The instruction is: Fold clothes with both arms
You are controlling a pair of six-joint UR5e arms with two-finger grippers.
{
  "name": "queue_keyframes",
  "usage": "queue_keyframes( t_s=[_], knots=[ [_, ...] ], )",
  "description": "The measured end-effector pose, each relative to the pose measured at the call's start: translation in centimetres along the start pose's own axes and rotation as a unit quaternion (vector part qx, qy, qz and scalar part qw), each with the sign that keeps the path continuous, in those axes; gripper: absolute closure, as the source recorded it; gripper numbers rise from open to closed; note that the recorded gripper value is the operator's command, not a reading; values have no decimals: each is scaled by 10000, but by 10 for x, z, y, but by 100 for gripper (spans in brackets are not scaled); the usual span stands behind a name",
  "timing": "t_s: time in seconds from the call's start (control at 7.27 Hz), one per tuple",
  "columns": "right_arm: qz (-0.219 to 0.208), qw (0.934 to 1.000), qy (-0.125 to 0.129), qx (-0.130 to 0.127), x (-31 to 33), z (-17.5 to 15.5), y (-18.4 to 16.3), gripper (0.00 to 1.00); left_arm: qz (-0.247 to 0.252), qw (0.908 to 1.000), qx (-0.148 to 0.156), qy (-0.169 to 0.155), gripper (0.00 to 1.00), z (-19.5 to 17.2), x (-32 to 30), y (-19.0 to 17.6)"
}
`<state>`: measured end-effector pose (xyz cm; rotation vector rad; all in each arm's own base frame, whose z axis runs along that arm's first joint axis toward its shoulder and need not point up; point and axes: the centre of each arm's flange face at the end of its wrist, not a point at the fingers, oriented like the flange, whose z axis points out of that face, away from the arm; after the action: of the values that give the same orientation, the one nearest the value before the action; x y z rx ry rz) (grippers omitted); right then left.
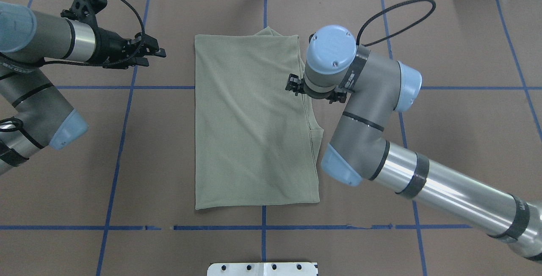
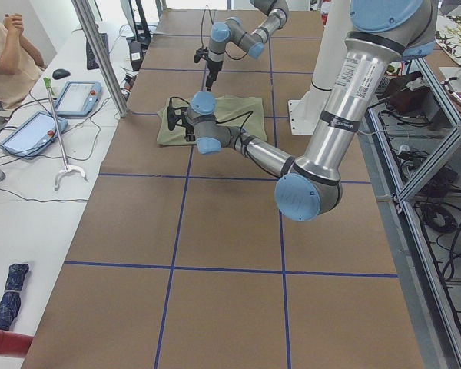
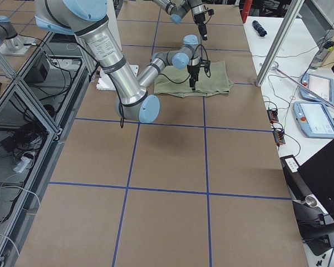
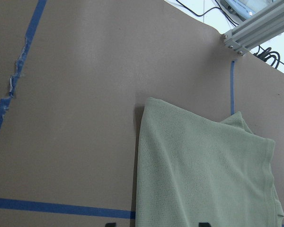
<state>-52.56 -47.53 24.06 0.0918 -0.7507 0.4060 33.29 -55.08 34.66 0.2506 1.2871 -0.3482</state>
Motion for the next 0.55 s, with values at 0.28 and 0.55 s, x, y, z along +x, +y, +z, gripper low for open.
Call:
queue_keyframes(
  t_s=[0.28,0.55],
  knots=[
    [964,9952,-176,-59,18,-5,93,0,-2,10000,7,-6,34,1,0,0],
    [1507,9881,-182,-238,45,-8,157,1,-2,10000,17,-9,34,1,-1,0]
  ],
)
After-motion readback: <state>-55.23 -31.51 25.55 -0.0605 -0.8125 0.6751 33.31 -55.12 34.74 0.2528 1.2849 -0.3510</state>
